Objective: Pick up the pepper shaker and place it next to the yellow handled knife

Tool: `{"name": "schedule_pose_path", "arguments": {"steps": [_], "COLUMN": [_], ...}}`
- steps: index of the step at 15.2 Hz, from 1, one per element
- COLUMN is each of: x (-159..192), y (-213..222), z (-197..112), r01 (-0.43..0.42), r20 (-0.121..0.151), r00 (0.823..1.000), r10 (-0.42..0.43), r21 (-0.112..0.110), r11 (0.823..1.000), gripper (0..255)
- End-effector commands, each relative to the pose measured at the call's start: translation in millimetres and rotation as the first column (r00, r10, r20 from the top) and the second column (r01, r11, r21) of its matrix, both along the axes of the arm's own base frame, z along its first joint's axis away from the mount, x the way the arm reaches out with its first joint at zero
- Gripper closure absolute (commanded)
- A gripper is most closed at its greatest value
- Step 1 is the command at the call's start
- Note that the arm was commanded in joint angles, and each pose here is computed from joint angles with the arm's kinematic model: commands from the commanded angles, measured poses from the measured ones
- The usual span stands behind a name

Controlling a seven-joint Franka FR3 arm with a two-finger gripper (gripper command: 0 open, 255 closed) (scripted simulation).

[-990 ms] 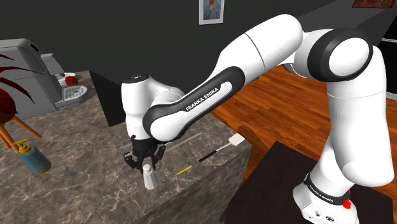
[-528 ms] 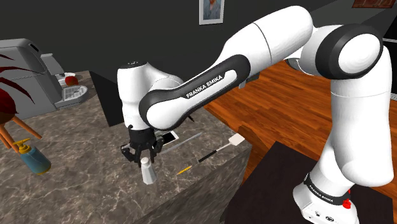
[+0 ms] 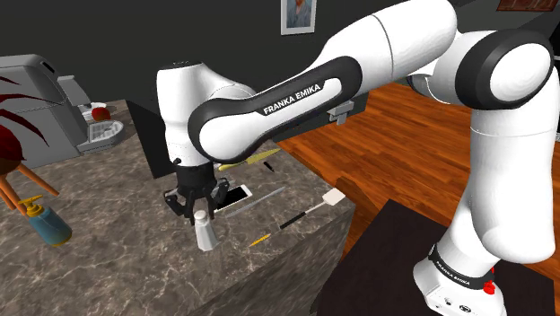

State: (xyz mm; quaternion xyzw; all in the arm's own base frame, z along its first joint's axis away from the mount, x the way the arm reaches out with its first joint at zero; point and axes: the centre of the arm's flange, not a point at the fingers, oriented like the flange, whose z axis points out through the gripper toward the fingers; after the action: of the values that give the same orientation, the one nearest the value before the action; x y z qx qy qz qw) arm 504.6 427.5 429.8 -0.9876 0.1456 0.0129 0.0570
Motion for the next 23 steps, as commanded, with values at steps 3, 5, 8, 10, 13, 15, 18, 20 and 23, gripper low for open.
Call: {"name": "schedule_pose_path", "arguments": {"steps": [3,5,8,10,13,15,18,20,23], "x": [0.2,0.2,0.2,0.2,8.8,17.4,30.3,38.8,51.7], "y": [0.4,0.4,0.4,0.4,-24.6,-49.6,-87.0,-112.0,-149.4], "z": [20.8,31.4,47.2,57.8,58.8,58.9,59.1,59.3,59.5], "r01": [0.0,0.0,0.0,0.0,0.0,0.0,0.0,0.0,0.0], "r20": [0.0,0.0,0.0,0.0,0.0,0.0,0.0,0.0,0.0], "r00": [1.0,1.0,1.0,1.0,1.0,1.0,1.0,1.0,1.0], "r10": [0.0,0.0,0.0,0.0,0.0,0.0,0.0,0.0,0.0], "r21": [0.0,0.0,0.0,0.0,0.0,0.0,0.0,0.0,0.0], "r11": [1.0,1.0,1.0,1.0,1.0,1.0,1.0,1.0,1.0], "gripper": [255,255,255,255,255,255,255,255,255]}}
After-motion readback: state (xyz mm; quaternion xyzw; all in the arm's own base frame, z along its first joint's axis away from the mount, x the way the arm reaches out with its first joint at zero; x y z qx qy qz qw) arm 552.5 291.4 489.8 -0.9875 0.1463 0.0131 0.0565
